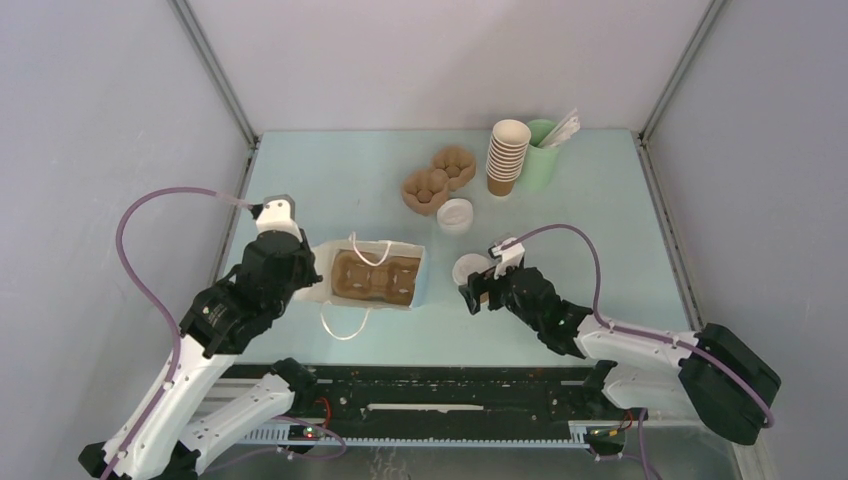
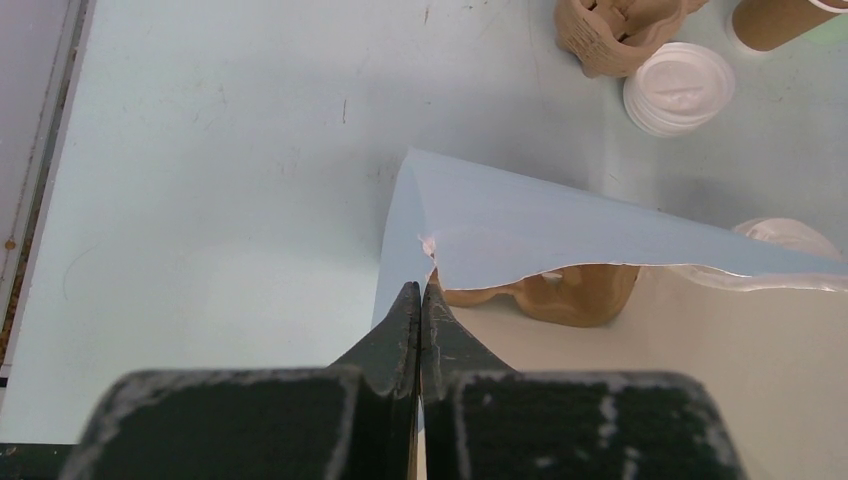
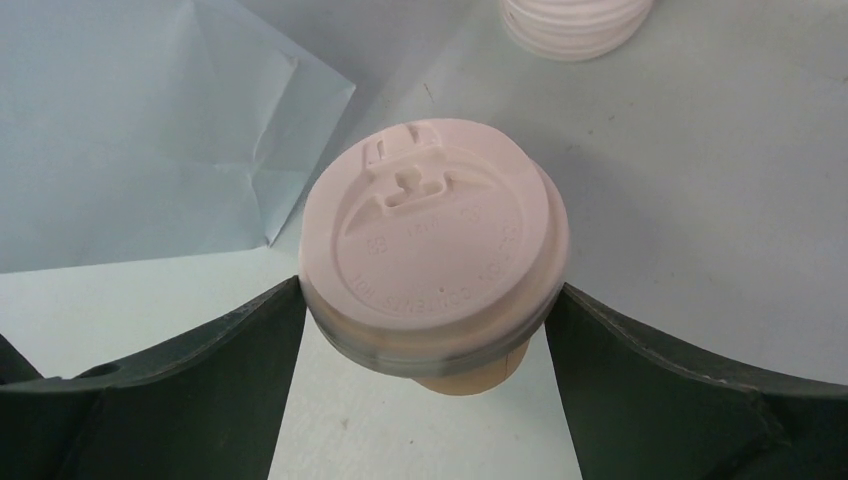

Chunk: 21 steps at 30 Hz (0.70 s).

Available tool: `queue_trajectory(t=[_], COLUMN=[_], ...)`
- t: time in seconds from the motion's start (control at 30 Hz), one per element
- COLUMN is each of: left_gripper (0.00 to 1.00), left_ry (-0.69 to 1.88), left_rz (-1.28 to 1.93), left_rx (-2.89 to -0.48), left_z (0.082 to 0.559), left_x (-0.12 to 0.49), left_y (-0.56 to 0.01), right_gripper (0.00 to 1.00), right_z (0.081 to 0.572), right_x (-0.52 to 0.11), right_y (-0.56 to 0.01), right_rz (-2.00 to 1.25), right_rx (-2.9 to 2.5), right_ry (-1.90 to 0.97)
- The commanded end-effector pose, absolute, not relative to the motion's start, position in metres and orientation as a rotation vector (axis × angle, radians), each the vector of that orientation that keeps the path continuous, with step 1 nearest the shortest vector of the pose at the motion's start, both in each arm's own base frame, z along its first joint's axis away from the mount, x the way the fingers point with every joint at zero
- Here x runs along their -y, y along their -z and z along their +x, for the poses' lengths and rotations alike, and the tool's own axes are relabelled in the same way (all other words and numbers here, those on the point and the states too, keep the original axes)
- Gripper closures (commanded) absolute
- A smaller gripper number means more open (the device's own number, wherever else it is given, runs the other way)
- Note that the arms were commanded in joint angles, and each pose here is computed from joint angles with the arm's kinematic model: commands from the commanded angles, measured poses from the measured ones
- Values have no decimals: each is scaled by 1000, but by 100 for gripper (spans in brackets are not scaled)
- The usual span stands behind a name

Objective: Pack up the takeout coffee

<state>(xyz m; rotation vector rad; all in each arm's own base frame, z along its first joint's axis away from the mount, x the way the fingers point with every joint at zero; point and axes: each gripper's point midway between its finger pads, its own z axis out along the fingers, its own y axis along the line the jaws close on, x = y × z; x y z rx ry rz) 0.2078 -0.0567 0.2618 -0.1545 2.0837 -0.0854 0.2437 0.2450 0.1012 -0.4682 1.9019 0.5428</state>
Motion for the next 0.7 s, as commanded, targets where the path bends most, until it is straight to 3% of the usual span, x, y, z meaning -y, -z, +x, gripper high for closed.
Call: queue_trajectory(t=[0.0,0.37,0.67], left_gripper=[100,100,100], left_ry=[132,130,152], left_rz=[-162,-145,-133], left_rx=[-2020,-2013,-2014], left_z=[215,215,216], left_x=[61,62,66], left_y=[-283,-284,-284], right_gripper=[2,0,0], right_z=[239,211,189], right_x=[-237,-215,-213], right_y=[-102,-126,-175], right_rz=[-398,-318,-447], right_rx=[-1956,-2223,-2564], right_ry=[-523,-467,-348])
